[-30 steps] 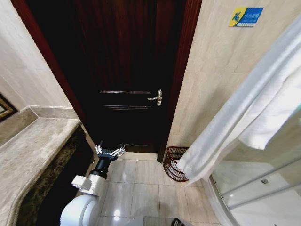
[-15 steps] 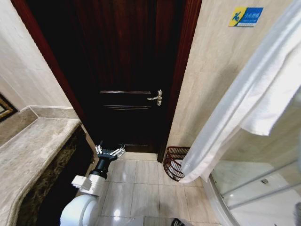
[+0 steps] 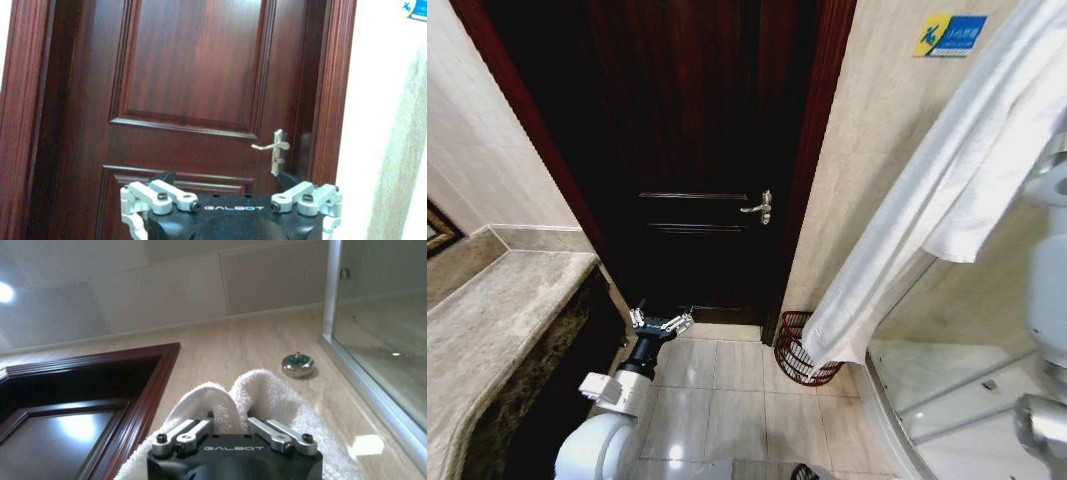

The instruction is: Discard the used towel into the hamper.

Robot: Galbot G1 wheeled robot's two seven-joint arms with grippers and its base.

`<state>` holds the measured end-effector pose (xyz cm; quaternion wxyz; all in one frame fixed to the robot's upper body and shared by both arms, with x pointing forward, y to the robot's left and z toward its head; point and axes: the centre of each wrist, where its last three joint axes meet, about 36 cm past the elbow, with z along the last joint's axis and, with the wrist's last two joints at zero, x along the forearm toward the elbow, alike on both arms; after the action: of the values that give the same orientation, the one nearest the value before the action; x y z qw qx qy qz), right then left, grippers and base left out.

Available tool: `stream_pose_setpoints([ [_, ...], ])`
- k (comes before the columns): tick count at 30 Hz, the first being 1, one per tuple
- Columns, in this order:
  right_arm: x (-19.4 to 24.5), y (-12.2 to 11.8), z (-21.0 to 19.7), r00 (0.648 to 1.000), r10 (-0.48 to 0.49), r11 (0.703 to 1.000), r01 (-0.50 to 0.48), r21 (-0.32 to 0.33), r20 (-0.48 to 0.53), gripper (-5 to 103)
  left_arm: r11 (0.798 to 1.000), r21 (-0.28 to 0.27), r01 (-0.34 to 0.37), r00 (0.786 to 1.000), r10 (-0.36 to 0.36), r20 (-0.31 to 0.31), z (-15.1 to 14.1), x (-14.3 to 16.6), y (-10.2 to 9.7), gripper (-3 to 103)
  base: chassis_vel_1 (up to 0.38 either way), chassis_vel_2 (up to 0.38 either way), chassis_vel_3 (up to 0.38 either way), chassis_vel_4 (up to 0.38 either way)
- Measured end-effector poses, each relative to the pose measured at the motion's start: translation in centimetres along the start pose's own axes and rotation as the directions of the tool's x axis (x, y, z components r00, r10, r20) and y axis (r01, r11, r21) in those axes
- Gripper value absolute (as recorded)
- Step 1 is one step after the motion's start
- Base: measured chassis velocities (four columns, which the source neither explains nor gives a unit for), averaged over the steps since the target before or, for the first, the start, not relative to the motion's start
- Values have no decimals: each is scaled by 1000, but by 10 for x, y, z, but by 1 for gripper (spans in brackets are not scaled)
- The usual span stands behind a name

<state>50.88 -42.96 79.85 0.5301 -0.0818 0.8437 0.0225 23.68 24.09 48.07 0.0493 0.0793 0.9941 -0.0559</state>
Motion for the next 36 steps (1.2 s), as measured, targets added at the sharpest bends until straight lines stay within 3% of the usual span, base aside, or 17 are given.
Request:
stream_pose_setpoints([
  [13, 5, 3, 43, 999, 21, 999, -22, -29, -28, 7, 1000, 0, 0, 1000, 0, 0, 0, 0, 0, 100, 0, 0, 0, 0],
  [16, 63, 6, 65, 991, 47, 997, -54, -49, -123, 7, 1000, 0, 0, 1000, 0, 0, 0, 0, 0, 100, 0, 0, 0, 0],
  [29, 131, 6, 72, 975, 87, 994, -98, -46, -204, 7, 1000, 0, 0, 1000, 0, 0, 0, 0, 0, 100, 0, 0, 0, 0],
  [36, 200, 23, 84, 947, 113, 989, -136, -56, -302, 7, 1000, 0, 0, 1000, 0, 0, 0, 0, 0, 100, 0, 0, 0, 0],
])
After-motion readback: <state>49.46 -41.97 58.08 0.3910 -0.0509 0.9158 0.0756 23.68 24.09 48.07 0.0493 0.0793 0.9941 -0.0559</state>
